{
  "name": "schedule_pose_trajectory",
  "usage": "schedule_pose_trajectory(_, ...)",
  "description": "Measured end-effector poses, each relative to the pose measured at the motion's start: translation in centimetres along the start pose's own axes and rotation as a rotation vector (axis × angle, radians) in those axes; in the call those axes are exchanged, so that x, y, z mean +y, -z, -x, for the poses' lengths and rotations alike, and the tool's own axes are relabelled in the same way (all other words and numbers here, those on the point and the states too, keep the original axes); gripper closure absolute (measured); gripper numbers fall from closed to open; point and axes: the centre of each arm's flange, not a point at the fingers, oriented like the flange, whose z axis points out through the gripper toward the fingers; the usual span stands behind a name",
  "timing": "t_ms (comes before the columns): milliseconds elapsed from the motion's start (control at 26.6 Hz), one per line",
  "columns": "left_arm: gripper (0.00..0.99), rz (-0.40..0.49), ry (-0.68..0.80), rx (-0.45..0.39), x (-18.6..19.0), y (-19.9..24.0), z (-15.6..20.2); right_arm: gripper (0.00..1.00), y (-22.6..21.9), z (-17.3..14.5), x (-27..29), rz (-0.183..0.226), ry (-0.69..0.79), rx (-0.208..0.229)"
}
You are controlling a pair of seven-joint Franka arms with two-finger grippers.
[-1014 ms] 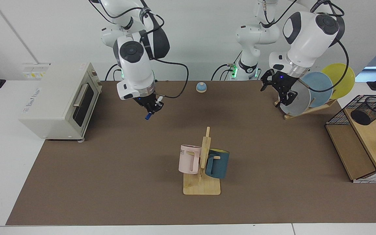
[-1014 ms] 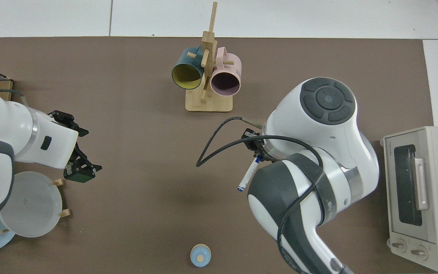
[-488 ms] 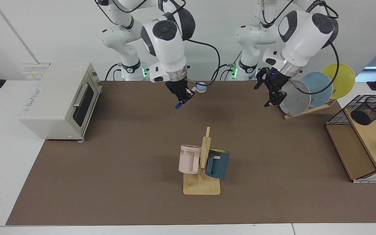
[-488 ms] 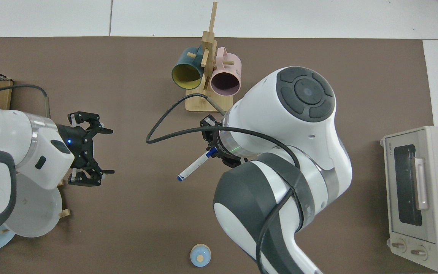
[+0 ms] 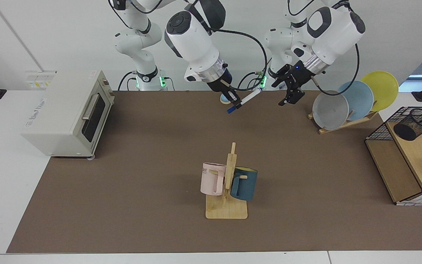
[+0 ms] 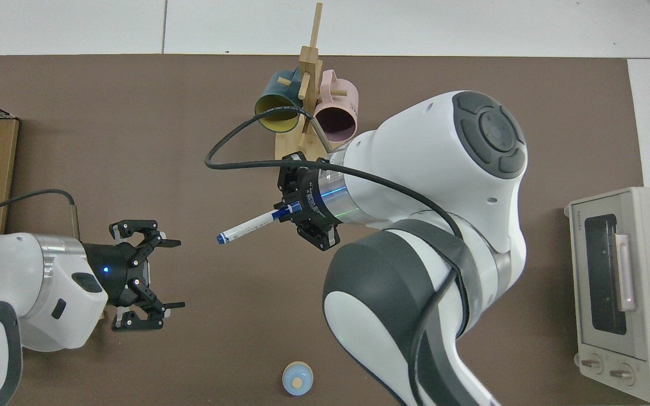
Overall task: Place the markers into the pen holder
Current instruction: 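Carry the marker toward the left gripper while the left gripper opens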
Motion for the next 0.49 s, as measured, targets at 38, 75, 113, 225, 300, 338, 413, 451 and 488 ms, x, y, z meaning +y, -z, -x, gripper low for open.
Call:
schedule_pose_trajectory(38,0.000,-0.006,0.003,-0.010,0.5,0.2,-0.4,0.84,0.0,0.1,-0.1,-0.006,-0.006,-0.011)
schedule_pose_trajectory(75,0.000,-0.014,0.006,-0.024,1.0,0.4,-1.0,0.84,-0.1,0.4,-0.1,-0.011,-0.015,-0.025)
schedule_pose_trajectory(113,0.000,-0.024,0.010,-0.043,1.5,0.5,-1.7,0.84,-0.2,0.6,-0.1,-0.016,-0.023,-0.035)
schedule_pose_trajectory(225,0.000,-0.061,0.032,-0.100,2.9,1.1,-3.6,0.84,-1.1,1.5,-0.1,-0.026,-0.041,-0.051)
schedule_pose_trajectory(300,0.000,-0.099,0.054,-0.138,3.3,2.0,-4.4,0.84,-2.2,2.2,0.0,-0.027,-0.043,-0.055)
schedule_pose_trajectory(338,0.000,-0.118,0.066,-0.156,3.4,2.5,-4.7,0.84,-2.7,2.5,0.1,-0.026,-0.043,-0.056)
schedule_pose_trajectory(413,0.000,-0.158,0.085,-0.196,3.5,3.4,-5.2,0.84,-3.8,3.0,0.4,-0.023,-0.042,-0.055)
schedule_pose_trajectory(451,0.000,-0.177,0.094,-0.217,3.5,3.8,-5.5,0.84,-4.2,3.1,0.5,-0.019,-0.040,-0.055)
schedule_pose_trajectory(488,0.000,-0.196,0.103,-0.235,3.6,4.1,-5.8,0.84,-4.6,3.2,0.6,-0.016,-0.040,-0.054)
